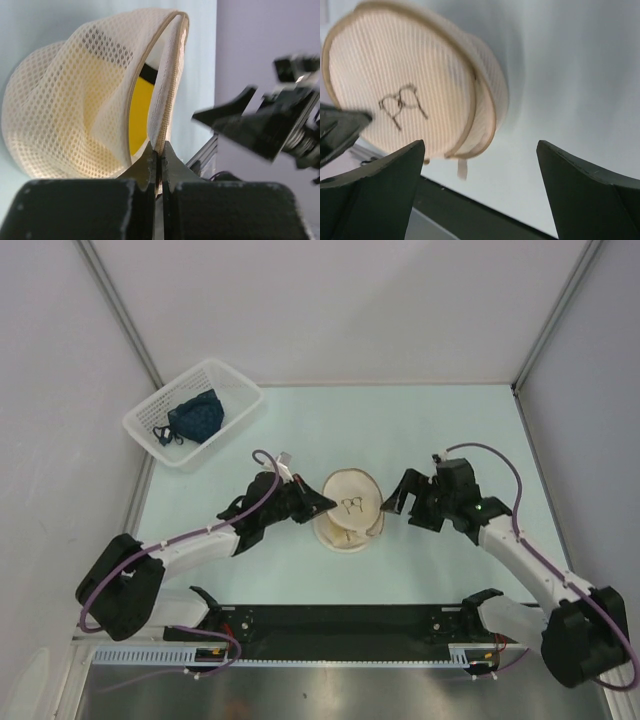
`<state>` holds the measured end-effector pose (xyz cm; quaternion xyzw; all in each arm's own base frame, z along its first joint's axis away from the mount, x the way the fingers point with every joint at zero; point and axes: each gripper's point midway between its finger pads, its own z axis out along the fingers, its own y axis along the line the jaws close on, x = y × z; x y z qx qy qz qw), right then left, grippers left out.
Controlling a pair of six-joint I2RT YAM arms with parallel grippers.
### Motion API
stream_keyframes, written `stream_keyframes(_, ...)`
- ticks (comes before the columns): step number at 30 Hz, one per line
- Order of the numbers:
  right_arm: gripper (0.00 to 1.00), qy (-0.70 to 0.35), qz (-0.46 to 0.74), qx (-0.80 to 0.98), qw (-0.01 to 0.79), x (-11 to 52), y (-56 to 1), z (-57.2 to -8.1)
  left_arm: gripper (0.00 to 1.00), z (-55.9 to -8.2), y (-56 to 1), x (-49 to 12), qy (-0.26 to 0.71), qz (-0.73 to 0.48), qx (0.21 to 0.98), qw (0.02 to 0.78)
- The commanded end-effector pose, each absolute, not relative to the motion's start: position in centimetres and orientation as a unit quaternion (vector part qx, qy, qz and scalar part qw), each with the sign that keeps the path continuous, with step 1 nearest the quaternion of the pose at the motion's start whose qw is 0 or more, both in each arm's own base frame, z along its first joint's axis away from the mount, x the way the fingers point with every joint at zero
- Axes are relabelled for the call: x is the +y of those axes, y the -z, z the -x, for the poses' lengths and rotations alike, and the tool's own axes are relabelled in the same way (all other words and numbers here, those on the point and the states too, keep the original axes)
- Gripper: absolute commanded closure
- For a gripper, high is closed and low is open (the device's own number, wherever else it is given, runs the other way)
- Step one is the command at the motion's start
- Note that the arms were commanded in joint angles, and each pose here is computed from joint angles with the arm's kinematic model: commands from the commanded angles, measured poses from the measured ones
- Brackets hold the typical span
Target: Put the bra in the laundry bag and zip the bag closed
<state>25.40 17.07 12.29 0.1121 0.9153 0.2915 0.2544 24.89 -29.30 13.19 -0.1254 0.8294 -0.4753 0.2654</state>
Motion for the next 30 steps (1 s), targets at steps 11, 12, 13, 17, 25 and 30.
stream_keyframes(11,0.32,-0.391,0.043,0.850,0.350,23.2,-15.8,-20.4,1.00,-26.5,-16.4,-31.5,0.523,0.119,0.809,0.241)
stream_keyframes(12,0.35,-0.393,0.057,0.847,0.354,23.3,-15.7,-20.3,1.00,-26.5,-16.8,-31.7,0.527,0.109,0.808,0.240)
stream_keyframes(13,0.37,-0.388,0.069,0.848,0.355,23.3,-15.2,-20.2,1.00,-26.6,-16.2,-31.7,0.520,0.100,0.816,0.234)
stream_keyframes(17,0.30,-0.333,0.157,0.834,0.411,22.6,-15.5,-21.0,1.00,-26.5,-15.7,-31.8,0.518,0.060,0.827,0.209)
stream_keyframes(25,0.31,-0.287,0.273,0.757,0.520,23.2,-17.2,-21.5,1.00,-26.9,-16.0,-31.6,0.515,0.008,0.834,0.196)
stream_keyframes(30,0.32,-0.257,0.339,0.727,0.540,24.1,-15.4,-20.2,1.00,-27.2,-16.2,-31.0,0.518,-0.002,0.834,0.193)
